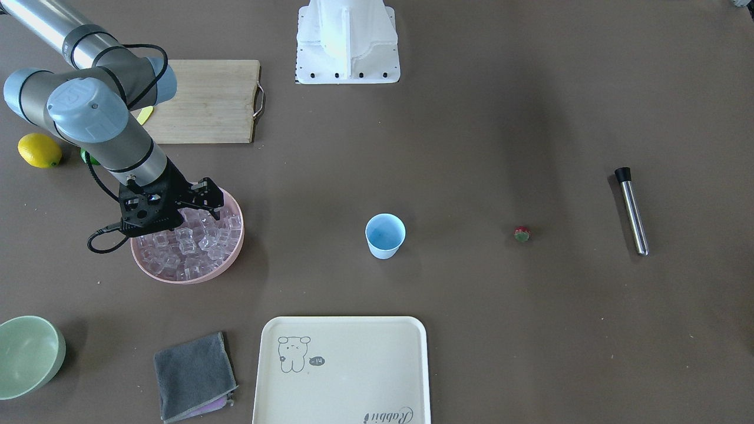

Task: Mash ice and strawberries in cup
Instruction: 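Lower the right gripper into the pink bowl over the ice cubes, then close the right gripper on an ice cube in the pink bowl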

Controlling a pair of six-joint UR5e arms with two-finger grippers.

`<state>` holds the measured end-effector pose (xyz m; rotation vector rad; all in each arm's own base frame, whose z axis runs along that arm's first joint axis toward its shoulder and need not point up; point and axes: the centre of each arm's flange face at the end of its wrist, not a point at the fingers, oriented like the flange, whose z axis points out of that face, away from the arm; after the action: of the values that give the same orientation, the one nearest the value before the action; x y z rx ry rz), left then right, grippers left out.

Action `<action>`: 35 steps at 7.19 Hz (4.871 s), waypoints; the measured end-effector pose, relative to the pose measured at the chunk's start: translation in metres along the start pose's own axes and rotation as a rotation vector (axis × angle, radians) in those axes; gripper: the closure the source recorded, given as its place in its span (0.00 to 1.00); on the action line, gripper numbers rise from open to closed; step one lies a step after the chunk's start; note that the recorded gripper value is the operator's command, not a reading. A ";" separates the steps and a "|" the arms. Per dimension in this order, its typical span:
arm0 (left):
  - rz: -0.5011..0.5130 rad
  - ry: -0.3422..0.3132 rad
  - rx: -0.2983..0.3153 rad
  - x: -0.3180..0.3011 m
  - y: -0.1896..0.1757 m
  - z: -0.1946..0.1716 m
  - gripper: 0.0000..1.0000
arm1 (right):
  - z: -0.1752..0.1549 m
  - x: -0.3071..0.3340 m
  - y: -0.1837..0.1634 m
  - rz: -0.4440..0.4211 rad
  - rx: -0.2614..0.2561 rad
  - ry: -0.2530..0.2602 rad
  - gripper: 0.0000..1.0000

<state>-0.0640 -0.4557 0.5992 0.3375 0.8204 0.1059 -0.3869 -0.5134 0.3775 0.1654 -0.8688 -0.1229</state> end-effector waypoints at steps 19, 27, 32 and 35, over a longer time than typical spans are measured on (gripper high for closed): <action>0.013 0.005 0.010 0.004 -0.012 -0.002 0.02 | 0.006 0.006 0.021 0.031 -0.029 0.002 0.59; 0.016 0.006 0.012 0.005 -0.017 -0.002 0.02 | 0.001 0.009 0.016 0.033 -0.021 0.004 0.82; 0.013 0.006 0.009 0.003 -0.013 -0.001 0.02 | -0.005 0.006 0.016 0.027 -0.004 0.004 0.23; 0.013 0.006 0.008 0.003 -0.013 0.000 0.02 | 0.003 0.008 0.017 0.028 -0.005 0.023 0.23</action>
<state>-0.0623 -0.4668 0.5925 0.3504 0.8251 0.1159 -0.3836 -0.4988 0.3890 0.1499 -0.8474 -0.0968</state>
